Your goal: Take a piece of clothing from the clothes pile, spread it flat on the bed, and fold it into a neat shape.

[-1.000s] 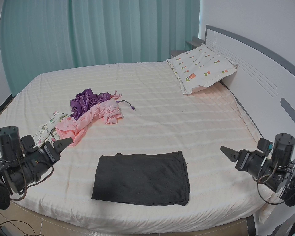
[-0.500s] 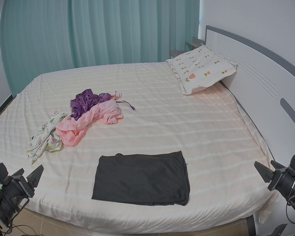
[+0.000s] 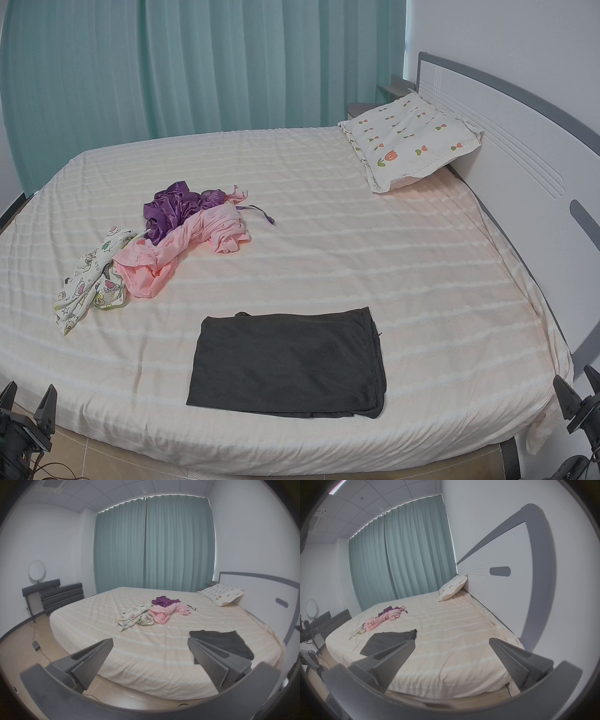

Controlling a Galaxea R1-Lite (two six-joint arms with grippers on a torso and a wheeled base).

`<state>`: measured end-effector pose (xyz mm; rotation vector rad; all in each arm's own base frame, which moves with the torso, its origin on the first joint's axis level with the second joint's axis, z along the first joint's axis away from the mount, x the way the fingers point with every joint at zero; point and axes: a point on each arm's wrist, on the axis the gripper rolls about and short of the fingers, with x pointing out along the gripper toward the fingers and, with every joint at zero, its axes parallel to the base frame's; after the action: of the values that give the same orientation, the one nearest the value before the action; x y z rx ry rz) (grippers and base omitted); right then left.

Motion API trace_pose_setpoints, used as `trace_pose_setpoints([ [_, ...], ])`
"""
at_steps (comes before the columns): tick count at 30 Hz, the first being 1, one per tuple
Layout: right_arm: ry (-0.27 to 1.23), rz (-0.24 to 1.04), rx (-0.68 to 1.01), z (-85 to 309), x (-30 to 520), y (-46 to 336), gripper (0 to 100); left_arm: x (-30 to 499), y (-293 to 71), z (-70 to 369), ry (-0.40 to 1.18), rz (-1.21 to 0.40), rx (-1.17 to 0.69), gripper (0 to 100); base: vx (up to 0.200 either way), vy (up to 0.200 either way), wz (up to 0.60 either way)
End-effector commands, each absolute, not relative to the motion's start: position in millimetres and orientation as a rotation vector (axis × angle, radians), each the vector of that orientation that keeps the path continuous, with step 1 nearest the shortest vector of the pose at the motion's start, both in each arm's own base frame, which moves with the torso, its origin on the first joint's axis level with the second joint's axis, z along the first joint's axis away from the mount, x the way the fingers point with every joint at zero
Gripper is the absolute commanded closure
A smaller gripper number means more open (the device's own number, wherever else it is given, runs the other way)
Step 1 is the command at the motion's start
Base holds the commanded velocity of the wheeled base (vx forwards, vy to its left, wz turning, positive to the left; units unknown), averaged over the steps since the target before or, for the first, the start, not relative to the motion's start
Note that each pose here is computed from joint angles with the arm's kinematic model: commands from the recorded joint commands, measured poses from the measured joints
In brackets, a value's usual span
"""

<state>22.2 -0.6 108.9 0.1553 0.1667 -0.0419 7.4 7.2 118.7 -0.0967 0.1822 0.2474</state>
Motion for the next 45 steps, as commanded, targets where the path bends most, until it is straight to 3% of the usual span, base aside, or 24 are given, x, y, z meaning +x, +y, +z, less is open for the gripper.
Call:
trace_pose_setpoints([
  [1, 0.113, -0.078, 0.155, 93.9, 2.0, -6.5, 0, -14.2, 9.0, 105.8, 0.112, 0.351, -0.046, 0, 0.000, 0.000, 0.00],
  [5, 0.136, -0.122, 0.130, 86.4, -3.6, -7.4, 0, -18.4, 8.8, 100.3, 0.101, 0.370, -0.022, 0, 0.000, 0.000, 0.00],
  [20, -0.026, -0.100, 0.087, 83.0, -21.6, -2.9, 0, -25.9, 8.9, 81.9, -0.029, 0.409, 0.026, 0, 0.000, 0.000, 0.00],
  [36, -0.048, -0.102, 0.019, 82.0, -23.7, -2.3, 0, -23.3, 2.7, 80.4, -0.033, 0.121, 0.009, 0, 0.000, 0.000, 0.00],
  [45, -0.047, -0.110, 0.018, 81.5, -23.6, -2.5, 0, -22.8, 1.4, 81.0, -0.047, 0.065, 0.020, 0, 0.000, 0.000, 0.00],
])
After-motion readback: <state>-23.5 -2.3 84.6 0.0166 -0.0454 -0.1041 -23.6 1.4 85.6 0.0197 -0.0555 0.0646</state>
